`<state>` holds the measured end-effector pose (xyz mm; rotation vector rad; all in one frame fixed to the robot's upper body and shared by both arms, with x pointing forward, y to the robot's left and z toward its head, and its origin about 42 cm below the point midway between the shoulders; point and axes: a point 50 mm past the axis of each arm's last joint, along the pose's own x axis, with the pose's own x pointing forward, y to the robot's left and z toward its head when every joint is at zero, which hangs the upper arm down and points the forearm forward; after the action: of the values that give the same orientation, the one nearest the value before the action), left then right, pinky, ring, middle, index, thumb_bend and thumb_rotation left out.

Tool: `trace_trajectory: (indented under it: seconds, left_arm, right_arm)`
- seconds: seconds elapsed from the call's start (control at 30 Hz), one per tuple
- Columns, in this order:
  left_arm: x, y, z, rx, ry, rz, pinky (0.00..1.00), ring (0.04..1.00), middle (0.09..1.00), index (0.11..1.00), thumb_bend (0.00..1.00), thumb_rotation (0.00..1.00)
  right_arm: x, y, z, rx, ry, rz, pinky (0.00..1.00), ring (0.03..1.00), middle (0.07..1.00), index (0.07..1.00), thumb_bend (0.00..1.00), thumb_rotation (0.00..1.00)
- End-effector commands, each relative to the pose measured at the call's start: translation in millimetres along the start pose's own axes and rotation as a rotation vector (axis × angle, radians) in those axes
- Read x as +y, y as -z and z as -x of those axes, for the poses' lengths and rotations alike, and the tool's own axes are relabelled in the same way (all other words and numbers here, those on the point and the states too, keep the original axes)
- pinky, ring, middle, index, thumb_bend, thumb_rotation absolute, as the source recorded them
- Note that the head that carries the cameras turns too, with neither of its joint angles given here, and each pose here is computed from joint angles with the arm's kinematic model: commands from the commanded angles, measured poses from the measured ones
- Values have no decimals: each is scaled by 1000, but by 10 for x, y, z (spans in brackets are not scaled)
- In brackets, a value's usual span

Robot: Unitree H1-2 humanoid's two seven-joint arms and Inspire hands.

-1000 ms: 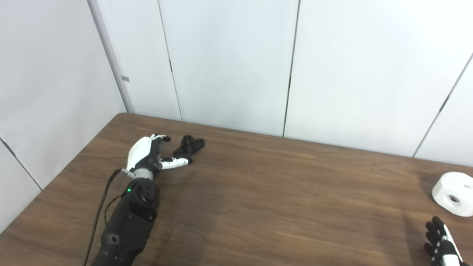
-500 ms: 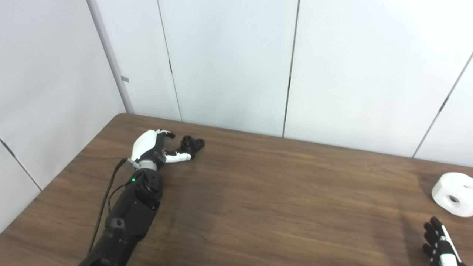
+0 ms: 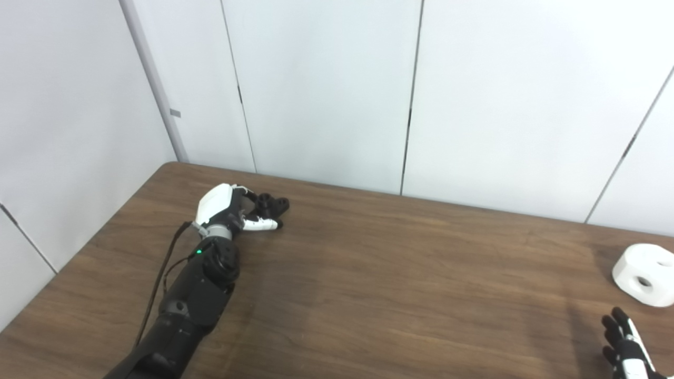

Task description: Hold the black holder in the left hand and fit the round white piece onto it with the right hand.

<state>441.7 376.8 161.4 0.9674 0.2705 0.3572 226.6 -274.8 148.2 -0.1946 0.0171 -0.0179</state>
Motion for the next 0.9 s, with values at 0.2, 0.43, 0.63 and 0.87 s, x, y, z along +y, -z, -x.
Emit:
trace_trajectory:
  seconds: [0.2,0.43,0.63,0.87]
  left_arm:
    - [271,-164,-129,-34,-90,-2,1000,1000,936,691,890,266]
    - [304,-132,-105,-5,-99,-11,1000,1000,924,673,895,247]
    - [323,-92,-95,10,-99,-17,1000,998,923,682,906,248]
    - [328,-73,-68,17,-95,-20,1000,993,917,684,898,221]
  right_arm:
    - [-22,-146,-15,-58,17,10,1000,1000,979,1000,541,1000]
    - [-40,-161,-8,-53,10,18,1000,1000,979,1000,534,1000]
    - [-50,-164,-12,-58,8,22,1000,1000,977,1000,502,1000]
    - [-62,-160,-10,-59,7,24,1000,1000,972,1000,508,1000]
